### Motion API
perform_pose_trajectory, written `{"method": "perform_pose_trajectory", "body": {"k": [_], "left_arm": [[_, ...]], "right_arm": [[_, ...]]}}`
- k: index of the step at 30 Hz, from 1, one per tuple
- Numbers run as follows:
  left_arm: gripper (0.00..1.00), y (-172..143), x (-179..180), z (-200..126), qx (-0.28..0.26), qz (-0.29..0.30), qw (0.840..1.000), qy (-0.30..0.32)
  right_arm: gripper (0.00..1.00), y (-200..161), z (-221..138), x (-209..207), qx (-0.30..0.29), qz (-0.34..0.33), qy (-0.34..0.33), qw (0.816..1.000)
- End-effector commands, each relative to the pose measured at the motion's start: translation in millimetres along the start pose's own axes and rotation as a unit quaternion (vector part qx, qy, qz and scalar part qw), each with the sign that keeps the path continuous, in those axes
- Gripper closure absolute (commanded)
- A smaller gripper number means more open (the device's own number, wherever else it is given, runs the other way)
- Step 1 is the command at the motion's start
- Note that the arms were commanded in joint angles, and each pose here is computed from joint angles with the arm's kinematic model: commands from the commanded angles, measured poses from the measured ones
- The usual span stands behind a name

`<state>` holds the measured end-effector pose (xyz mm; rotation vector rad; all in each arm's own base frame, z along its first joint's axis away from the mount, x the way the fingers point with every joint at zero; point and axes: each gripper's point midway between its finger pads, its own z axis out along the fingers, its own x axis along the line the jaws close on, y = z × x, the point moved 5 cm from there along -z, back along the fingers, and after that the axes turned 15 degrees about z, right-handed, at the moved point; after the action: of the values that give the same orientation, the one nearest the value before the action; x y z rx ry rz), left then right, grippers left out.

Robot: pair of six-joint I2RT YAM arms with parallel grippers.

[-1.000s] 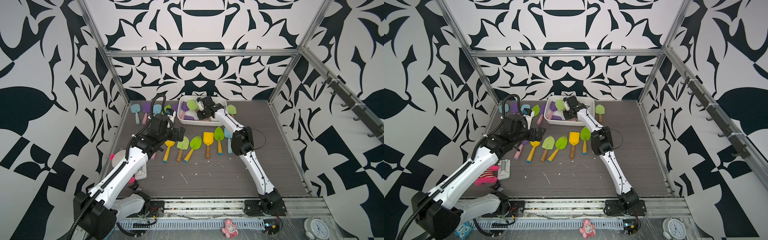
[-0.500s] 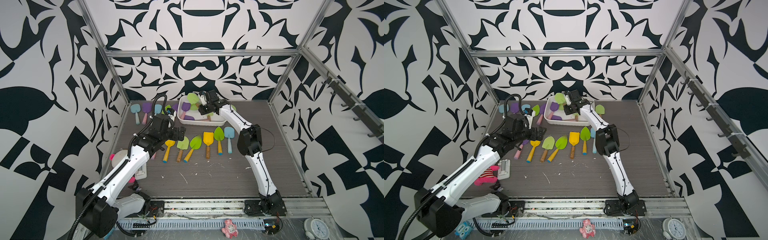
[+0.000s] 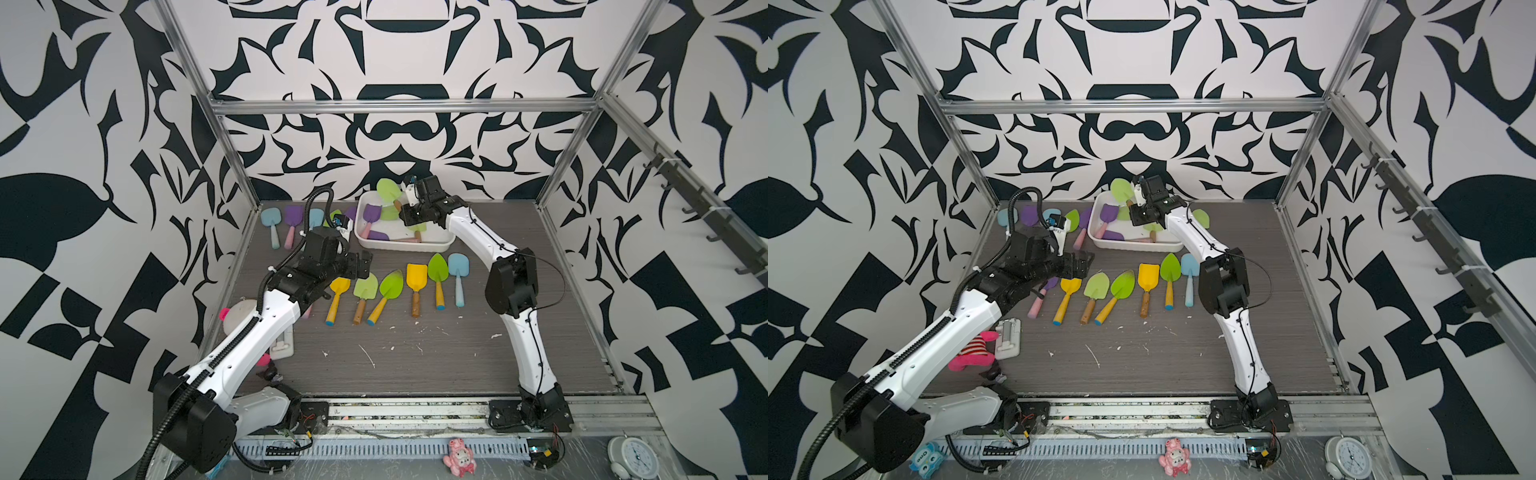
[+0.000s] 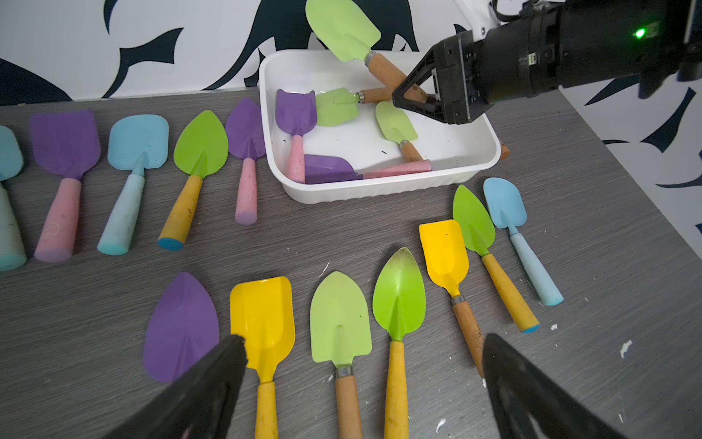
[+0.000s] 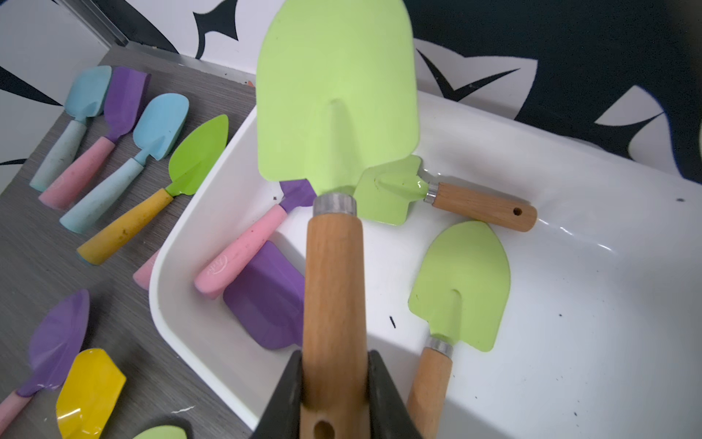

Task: Take the shovel out of the storage box
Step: Pick up the shovel from the storage box.

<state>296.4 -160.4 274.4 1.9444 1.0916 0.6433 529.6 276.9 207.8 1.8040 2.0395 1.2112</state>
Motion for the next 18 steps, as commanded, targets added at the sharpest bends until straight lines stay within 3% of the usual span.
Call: {"method": "perform_pose_trajectory", "body": {"k": [1,18], "left_arm": [[0.01,10,-2,-1,-0.023,-0.002,1.000,-0.007],[0.01,23,-12,-1,-0.068,0.021,0.996,-0.046]], "right_arm": [[1.00,36,-41,12,-0.064,0.007,0.028,0.998],[1.00,37,-95,-48,-0.087,0.051,-0.003,0.995]]}}
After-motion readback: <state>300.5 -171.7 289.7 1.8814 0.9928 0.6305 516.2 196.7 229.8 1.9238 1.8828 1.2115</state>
